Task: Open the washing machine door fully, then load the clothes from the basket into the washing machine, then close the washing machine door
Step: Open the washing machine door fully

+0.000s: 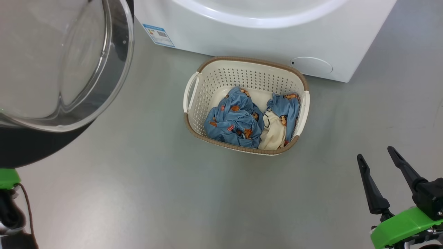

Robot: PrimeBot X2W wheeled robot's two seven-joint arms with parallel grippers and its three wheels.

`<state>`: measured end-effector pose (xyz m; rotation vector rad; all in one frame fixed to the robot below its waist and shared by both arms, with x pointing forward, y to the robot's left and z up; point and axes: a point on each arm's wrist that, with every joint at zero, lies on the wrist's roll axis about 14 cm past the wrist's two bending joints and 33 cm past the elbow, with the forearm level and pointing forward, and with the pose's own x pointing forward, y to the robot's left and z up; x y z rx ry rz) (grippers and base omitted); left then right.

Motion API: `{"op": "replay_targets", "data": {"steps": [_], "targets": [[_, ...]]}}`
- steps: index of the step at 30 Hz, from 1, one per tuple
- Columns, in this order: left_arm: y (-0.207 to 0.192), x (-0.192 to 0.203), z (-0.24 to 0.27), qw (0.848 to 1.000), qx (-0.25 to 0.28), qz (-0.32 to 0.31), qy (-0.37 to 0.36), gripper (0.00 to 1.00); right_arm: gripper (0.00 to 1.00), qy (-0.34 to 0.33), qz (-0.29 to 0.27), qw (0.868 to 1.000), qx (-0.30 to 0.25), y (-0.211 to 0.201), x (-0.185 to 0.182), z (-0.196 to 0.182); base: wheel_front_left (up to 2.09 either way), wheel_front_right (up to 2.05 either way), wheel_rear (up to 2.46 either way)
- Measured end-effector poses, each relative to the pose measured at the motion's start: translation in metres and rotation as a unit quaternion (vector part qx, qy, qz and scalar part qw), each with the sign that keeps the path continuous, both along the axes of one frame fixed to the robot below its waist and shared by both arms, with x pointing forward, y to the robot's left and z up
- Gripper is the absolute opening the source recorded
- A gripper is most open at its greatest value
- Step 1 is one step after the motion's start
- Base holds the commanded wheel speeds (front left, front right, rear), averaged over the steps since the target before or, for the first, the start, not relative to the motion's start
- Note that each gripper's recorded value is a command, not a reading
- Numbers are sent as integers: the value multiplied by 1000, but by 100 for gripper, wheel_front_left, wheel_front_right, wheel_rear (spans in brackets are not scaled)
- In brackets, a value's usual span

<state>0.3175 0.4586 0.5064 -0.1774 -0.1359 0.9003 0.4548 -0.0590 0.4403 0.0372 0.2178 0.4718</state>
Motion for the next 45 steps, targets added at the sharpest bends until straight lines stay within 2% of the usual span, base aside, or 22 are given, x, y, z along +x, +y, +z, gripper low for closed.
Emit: {"op": "replay_targets", "data": {"steps": [14,25,31,45], "targets": [[-23,2,15,999,16,-43,-18,0,100,-18,-11,1000,14,1,-10,17,0,0,0],[-86,14,17,988,12,-152,-28,0,100,-56,-52,996,35,-17,-29,44,0,0,0],[-132,23,18,973,3,-229,-33,0,100,-80,-79,993,42,-33,-40,59,0,0,0],[-238,24,39,923,-7,-380,-63,0,100,-131,-129,981,65,-65,-75,93,0,0,0]]}}
